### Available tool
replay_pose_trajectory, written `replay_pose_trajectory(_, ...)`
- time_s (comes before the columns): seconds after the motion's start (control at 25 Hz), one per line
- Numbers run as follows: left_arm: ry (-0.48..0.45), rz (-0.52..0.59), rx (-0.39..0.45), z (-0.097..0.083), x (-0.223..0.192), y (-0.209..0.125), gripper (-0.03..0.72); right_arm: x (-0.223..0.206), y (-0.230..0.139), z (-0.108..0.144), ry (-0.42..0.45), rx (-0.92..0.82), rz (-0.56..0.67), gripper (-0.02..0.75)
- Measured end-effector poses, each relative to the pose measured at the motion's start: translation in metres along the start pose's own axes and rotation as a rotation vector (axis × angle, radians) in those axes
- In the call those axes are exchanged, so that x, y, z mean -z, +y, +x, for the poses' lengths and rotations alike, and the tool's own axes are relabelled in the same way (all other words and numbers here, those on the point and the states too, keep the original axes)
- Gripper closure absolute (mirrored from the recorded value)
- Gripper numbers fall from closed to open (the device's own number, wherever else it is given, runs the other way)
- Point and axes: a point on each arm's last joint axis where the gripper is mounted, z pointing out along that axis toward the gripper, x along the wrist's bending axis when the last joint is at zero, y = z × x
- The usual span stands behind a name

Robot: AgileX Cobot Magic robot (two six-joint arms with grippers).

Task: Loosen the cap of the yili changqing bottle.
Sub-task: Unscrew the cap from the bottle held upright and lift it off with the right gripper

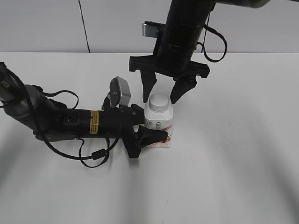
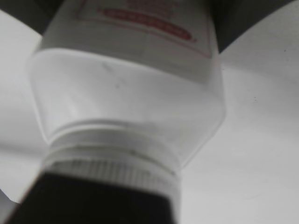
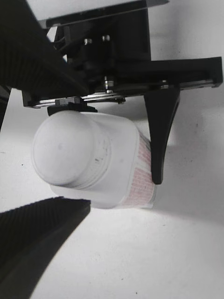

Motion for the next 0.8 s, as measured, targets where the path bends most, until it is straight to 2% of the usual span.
replay_pose_trajectory(0.2,0.0,0.0,0.001,-0.0002,0.0001,-0.0002,0.279,-0.0009,0.0002,-0.0003,-0.002,0.0,0.001,0.264)
replay_pose_trajectory(0.52,0.0,0.001,0.001,-0.0003,0.0001,-0.0004,0.281,-0.0074,0.0012,-0.0012,-0.004,-0.004,0.016,0.278)
replay_pose_trajectory(0.68,0.0,0.001,0.003,-0.0004,0.0002,-0.0005,0.281,-0.0074,0.0013,-0.0014,-0.006,-0.002,0.015,0.333)
replay_pose_trajectory(0.8,0.0,0.001,0.003,-0.0005,0.0002,-0.0005,0.281,-0.0074,0.0013,-0.0015,-0.007,0.001,0.015,0.337)
